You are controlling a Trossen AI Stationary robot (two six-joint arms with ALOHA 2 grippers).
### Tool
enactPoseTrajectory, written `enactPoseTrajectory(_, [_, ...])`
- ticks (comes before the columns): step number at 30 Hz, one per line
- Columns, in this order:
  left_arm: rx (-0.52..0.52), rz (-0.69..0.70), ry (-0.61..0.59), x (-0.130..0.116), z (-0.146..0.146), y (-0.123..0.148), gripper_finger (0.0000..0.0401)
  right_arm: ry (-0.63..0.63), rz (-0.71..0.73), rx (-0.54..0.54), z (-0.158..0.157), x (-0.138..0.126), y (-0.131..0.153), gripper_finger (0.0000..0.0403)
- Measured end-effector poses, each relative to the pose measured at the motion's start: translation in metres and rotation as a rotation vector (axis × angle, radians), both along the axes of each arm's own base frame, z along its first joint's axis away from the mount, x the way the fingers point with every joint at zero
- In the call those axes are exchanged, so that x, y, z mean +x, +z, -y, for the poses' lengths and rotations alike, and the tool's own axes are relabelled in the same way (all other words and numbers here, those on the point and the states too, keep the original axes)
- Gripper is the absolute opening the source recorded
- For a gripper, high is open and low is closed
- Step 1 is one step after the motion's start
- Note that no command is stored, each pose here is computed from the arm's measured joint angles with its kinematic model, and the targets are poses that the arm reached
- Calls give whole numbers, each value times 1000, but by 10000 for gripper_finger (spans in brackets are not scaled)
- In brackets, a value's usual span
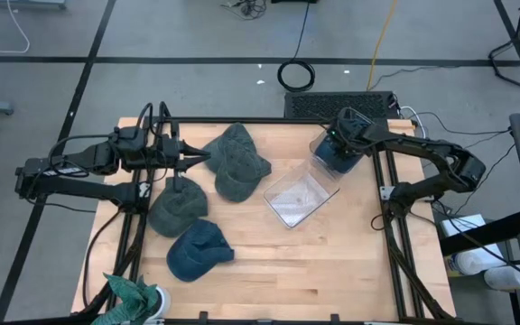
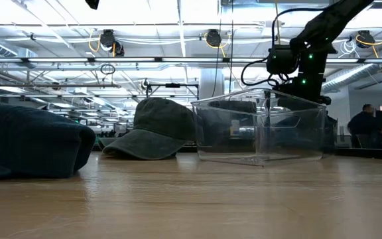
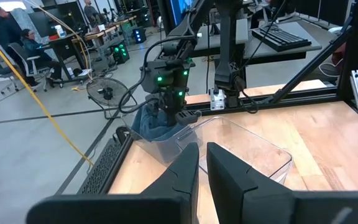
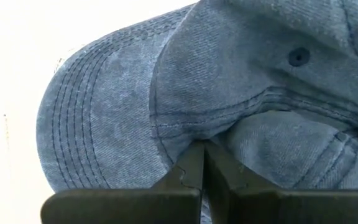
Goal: Pick & Place hat
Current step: Put the right blue cap into the top transparent bin, then put the blue cap into the top transparent bin
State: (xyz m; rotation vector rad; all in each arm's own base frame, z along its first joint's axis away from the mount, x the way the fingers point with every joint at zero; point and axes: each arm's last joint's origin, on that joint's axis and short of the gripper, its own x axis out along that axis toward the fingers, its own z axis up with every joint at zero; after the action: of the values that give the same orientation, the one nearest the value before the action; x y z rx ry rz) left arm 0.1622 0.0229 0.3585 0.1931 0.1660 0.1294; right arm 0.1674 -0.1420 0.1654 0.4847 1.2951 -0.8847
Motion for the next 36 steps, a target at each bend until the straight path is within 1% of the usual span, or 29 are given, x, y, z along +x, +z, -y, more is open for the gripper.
enactPoseTrajectory(6, [0, 0, 0, 0, 0, 0, 42, 9, 67, -61, -3, -3, 16, 0])
enactPoseTrajectory(11, [0, 1, 0, 0, 0, 0, 42, 19, 121, -81, -12, -13, 32, 0])
enactPoseTrajectory(13, [-1, 0, 0, 0, 0, 0, 42, 19, 149, -104, -14, -15, 38, 0])
enactPoseTrajectory(25, [0, 0, 0, 0, 0, 0, 42, 16, 242, -182, -23, -27, 60, 0])
enactPoseTrajectory(30, [0, 1, 0, 0, 0, 0, 42, 59, 388, -172, -27, -27, 71, 0])
enactPoseTrajectory(36, [-1, 0, 0, 0, 0, 0, 42, 169, 617, -157, -33, -22, 89, 0])
